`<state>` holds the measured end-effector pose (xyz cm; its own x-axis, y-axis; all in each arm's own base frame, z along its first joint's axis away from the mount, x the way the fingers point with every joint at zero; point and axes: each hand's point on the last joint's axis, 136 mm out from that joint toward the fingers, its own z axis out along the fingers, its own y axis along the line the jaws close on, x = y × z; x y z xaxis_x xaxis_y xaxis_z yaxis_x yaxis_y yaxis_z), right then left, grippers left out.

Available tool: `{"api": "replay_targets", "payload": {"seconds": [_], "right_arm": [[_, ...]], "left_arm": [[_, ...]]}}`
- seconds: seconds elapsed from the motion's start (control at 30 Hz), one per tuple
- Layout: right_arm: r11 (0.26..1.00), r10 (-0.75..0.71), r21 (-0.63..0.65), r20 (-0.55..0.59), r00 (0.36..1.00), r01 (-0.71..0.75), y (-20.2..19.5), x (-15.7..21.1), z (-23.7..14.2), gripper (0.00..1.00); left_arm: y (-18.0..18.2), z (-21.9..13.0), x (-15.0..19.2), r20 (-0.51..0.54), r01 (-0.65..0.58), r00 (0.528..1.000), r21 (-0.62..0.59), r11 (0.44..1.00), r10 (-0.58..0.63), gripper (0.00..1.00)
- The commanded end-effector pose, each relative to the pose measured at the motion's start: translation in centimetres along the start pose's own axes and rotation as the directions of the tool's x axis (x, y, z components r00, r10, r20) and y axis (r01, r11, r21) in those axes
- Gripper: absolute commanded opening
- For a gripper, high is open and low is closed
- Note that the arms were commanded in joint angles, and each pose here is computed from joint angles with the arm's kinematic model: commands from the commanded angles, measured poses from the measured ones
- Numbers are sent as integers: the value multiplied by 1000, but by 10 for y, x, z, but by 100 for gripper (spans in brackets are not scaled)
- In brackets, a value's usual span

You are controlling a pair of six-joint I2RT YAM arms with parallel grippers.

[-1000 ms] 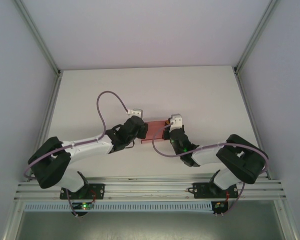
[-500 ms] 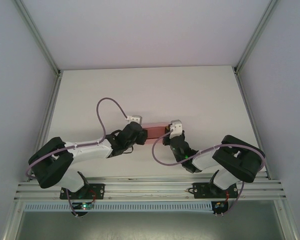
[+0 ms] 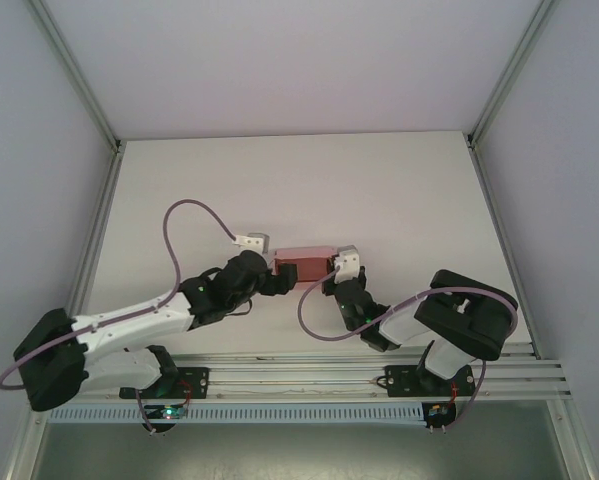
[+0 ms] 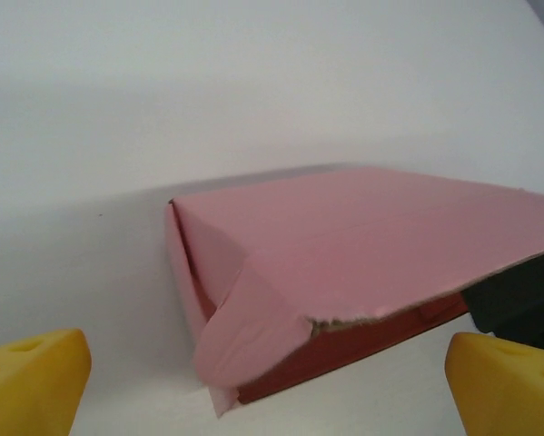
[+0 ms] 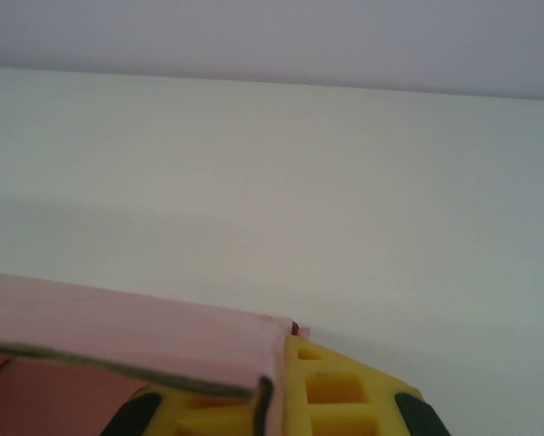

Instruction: Assemble paper box

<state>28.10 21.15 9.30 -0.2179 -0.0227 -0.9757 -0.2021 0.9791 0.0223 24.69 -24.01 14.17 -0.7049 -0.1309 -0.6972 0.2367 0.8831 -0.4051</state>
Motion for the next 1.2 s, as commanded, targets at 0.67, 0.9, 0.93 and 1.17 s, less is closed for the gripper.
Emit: {"api": "replay_targets", "payload": {"seconds": [0.67,0.9,0.93,1.17], "right_arm": [[952,-304,-54,-27,952,302,28,37,-12,0],[942,-325,-100,-20,946,321,34,44,-13,4],[941,-325,-101,-21,945,322,34,44,-12,5],[956,-286,-84,-31,958,282,33,39,-13,17]], "left_arm": [[42,35,-26,-144,462,872,-71,884,-467,99],[62,54,-8,-164,481,852,-128,867,-497,90],[64,56,-4,-164,481,851,-134,866,-498,88],[71,64,15,-167,510,837,-105,854,-521,73]]}}
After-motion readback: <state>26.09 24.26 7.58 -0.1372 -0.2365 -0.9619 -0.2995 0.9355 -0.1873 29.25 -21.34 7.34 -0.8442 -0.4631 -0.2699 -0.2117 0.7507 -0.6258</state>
